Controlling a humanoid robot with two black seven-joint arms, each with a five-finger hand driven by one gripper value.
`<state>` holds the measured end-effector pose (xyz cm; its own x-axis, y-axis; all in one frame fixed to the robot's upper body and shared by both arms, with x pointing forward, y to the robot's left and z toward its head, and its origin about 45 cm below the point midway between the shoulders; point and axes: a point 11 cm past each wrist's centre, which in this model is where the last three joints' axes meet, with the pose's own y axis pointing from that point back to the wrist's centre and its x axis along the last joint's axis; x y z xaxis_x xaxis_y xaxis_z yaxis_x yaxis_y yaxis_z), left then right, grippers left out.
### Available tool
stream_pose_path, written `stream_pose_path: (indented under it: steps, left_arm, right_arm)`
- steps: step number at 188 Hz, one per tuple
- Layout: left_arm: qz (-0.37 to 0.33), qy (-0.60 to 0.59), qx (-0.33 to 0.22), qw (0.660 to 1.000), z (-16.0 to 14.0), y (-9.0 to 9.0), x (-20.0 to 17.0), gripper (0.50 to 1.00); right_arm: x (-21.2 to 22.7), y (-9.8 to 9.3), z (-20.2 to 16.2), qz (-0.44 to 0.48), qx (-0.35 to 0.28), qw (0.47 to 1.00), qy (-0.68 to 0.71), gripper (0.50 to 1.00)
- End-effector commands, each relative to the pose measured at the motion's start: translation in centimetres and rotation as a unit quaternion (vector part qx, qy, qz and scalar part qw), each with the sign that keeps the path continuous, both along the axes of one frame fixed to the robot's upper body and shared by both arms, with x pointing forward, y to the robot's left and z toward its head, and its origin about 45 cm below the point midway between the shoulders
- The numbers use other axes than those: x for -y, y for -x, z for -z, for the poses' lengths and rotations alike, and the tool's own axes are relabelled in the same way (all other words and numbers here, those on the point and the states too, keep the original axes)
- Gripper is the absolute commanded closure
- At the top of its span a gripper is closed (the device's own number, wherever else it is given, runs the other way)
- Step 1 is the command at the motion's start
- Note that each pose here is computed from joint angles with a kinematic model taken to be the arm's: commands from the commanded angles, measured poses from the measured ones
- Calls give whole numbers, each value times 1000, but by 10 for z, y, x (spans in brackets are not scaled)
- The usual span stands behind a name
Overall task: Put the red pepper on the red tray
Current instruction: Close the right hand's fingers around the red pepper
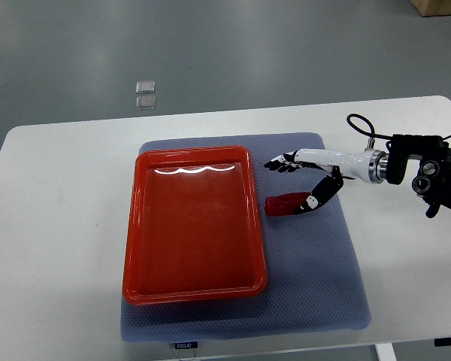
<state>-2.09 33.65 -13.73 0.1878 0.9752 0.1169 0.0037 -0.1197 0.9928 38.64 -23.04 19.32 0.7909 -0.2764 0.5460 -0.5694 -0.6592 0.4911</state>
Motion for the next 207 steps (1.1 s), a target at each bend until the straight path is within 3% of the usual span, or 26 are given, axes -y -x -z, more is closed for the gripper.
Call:
stream_pose_path:
  steps: [1,162,170,207]
  left_arm:
    - [0,0,0,1000,0,0,0,500]
    - [1,-1,-1,1000,0,0,-1,500]
    - [2,-2,-1,1000,0,0,-1,500]
    - [2,-3,0,1000,0,0,-1,500]
  right_arm:
    - [1,2,5,4,7,1000,4,574]
    - [3,8,41,18,26,999,43,595]
    - [5,8,43,20,31,998,48,644]
    - [7,9,47,21,38,997,57,726]
